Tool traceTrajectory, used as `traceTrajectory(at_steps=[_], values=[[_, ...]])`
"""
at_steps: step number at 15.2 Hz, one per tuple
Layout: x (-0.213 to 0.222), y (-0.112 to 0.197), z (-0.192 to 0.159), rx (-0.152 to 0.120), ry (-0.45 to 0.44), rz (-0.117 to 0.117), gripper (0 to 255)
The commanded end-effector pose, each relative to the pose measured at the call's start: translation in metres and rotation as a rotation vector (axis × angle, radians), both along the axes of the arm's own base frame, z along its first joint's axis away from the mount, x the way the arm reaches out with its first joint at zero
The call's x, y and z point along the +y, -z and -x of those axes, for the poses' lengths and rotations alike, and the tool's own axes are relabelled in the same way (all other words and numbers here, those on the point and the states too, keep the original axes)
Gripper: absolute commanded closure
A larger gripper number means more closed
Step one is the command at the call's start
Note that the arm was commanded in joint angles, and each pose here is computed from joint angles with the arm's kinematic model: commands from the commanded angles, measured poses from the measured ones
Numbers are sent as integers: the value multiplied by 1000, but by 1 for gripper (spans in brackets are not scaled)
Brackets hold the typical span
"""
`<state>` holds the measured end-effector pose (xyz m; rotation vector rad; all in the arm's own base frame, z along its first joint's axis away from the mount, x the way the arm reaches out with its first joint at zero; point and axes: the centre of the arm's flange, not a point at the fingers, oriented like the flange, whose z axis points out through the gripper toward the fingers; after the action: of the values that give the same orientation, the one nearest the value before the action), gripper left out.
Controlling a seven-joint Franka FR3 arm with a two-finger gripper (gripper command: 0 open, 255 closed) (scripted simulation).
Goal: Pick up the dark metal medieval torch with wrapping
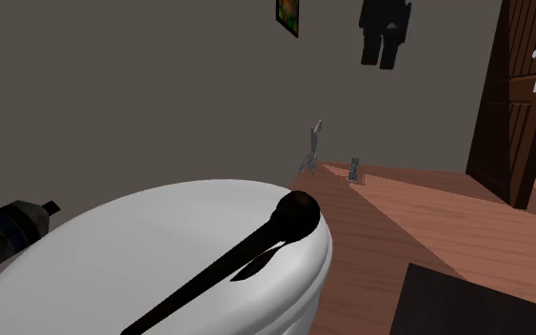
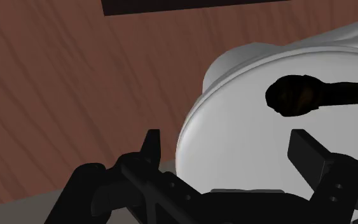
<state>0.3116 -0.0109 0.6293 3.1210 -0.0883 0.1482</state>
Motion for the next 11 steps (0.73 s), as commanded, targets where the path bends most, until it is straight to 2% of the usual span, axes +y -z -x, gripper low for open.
traceTrajectory(at_steps=[1,11], values=[[0,0,0,0,0,0,0],[83,64,-94,104,-566,39,0]])
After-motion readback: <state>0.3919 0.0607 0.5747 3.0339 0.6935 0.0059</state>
